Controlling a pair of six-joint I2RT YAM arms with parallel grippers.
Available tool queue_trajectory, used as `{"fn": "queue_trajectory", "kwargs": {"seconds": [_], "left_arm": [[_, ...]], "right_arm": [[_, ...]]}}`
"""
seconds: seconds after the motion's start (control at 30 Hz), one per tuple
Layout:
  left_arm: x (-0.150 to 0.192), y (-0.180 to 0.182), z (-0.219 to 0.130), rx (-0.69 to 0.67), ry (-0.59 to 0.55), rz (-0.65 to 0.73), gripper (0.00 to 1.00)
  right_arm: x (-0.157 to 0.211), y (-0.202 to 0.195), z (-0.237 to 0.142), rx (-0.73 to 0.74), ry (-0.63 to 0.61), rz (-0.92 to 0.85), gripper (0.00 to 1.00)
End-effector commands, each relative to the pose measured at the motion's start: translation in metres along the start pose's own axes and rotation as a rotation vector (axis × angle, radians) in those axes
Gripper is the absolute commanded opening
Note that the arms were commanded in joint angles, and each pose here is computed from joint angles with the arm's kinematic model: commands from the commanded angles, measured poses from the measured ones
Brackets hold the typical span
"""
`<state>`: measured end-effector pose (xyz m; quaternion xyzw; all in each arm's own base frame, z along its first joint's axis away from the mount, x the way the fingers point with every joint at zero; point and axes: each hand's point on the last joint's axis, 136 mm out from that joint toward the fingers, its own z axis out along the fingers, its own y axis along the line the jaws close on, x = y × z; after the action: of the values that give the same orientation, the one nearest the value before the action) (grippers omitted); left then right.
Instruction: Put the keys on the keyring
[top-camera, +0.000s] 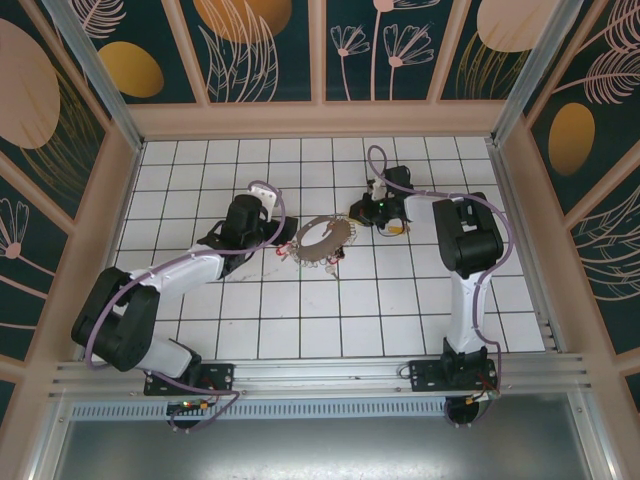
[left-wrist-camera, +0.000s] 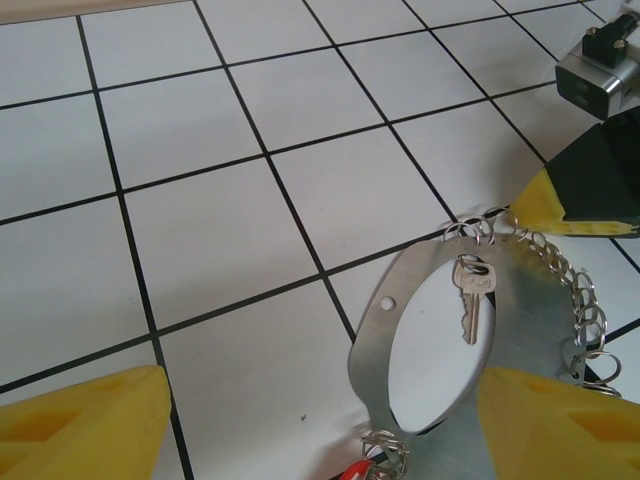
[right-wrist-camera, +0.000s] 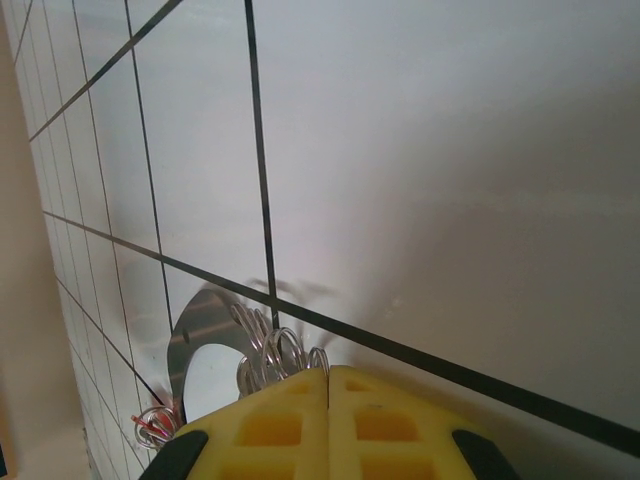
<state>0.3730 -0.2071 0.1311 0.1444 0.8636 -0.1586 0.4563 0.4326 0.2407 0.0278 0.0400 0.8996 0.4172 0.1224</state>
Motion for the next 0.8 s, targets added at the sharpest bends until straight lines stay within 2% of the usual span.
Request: {"fn": "queue_trajectory", "kwargs": {"seconds": [0.0, 0.23, 0.27, 0.3, 0.4, 0.63, 0.77], "left_arm": [[-0.011, -0.006, 0.003, 0.035, -0.037, -0.031, 0.81], [-0.023, -0.021, 0.009, 0.122, -0.075, -0.083, 0.81], [-0.025, -0.022, 0.010, 0.127, -0.075, -0.091, 0.81], [-0.025, -0.023, 0.012, 0.129, -0.072, -0.096, 0.81], [-0.026, -0.023, 0.016, 0.128, -0.068, -0.113, 0.81], [-0.023, -0.020, 0.015, 0.113, -0.055, -0.119, 0.81], [-0.020, -0.016, 0.014, 0.089, -0.041, -0.136, 0.81]], "right_arm": [[-0.003, 0.014, -0.005, -0.030, -0.039, -0.070, 0.00], [-0.002, 0.017, -0.011, -0.032, -0.083, -0.118, 0.00], [-0.001, 0.015, -0.011, -0.023, -0.080, -0.117, 0.04], [0.000, 0.011, -0.011, -0.003, -0.083, -0.117, 0.11], [-0.002, 0.005, -0.018, 0.044, -0.119, -0.144, 0.20], [-0.020, 0.021, -0.035, 0.071, -0.182, -0.214, 0.21], [-0.025, 0.028, -0.029, 0.080, -0.171, -0.239, 0.21]]}}
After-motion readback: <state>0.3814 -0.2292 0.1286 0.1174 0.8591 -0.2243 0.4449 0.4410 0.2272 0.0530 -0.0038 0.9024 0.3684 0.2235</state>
